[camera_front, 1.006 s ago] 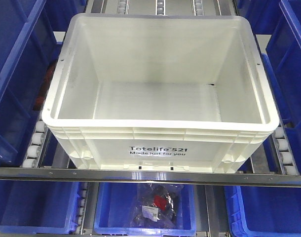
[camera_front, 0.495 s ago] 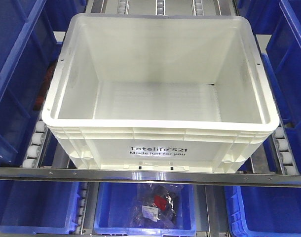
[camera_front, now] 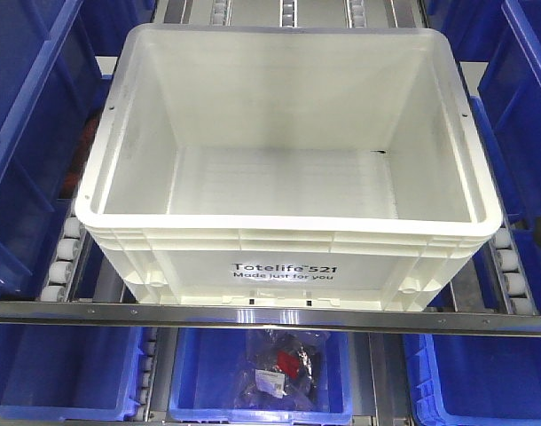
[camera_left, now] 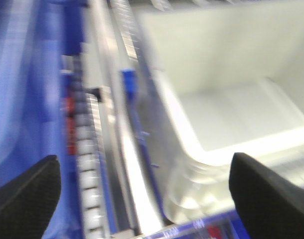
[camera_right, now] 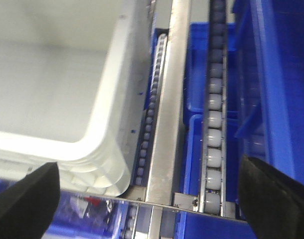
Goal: Move bin from left to right shelf
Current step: 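Lower both grippers onto the crate's side rims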
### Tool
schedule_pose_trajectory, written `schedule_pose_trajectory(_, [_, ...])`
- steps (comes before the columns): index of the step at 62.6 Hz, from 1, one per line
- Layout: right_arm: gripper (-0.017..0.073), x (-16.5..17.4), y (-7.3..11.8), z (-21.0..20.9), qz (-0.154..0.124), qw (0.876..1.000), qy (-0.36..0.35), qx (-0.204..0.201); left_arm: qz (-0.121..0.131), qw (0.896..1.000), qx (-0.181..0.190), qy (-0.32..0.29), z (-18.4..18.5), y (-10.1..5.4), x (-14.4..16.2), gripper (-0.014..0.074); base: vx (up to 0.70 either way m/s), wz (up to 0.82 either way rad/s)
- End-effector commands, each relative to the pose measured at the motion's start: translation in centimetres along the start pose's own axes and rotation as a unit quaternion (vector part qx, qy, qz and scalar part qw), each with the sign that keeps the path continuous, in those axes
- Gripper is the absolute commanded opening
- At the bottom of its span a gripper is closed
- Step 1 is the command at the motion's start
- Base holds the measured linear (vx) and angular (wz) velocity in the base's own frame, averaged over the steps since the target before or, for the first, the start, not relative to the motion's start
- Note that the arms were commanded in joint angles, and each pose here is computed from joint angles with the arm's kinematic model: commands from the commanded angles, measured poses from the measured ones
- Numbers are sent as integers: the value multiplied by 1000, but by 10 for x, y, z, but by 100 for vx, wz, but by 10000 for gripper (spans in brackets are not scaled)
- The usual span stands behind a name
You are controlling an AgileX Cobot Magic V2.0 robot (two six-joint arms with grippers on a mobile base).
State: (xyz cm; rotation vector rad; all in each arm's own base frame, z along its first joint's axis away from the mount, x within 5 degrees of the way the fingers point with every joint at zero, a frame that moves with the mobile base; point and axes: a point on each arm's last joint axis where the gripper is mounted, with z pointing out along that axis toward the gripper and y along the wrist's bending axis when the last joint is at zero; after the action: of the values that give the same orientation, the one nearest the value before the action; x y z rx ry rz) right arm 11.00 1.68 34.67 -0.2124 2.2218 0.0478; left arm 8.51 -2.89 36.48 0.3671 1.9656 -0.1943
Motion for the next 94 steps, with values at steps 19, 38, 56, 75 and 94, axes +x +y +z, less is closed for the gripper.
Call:
schedule_pose_trajectory(19, [644, -52, 14, 30, -45, 997, 41, 43, 35, 992, 12, 121, 64, -10, -51, 584, 0, 0])
schedule_pose_trajectory(38, [643, -81, 28, 71, 15, 995, 85, 42, -11, 979, -37, 201, 149, -12, -74, 583, 0, 0])
schedule_pose_trajectory(56, [629, -111, 18, 108, 63, 990, 117, 41, -69, 975, -57, 204, 191, -14, -92, 583, 0, 0])
schedule_pose_trajectory(75, [583, -122, 15, 144, 47, 985, 153, 60, -78, 971, -84, 212, 227, -14, -104, 575, 0, 0])
schedule_pose_trajectory(94, [583, -131, 18, 174, 36, 982, 174, 67, -92, 960, -107, 243, 251, 2, -93, 575, 0, 0])
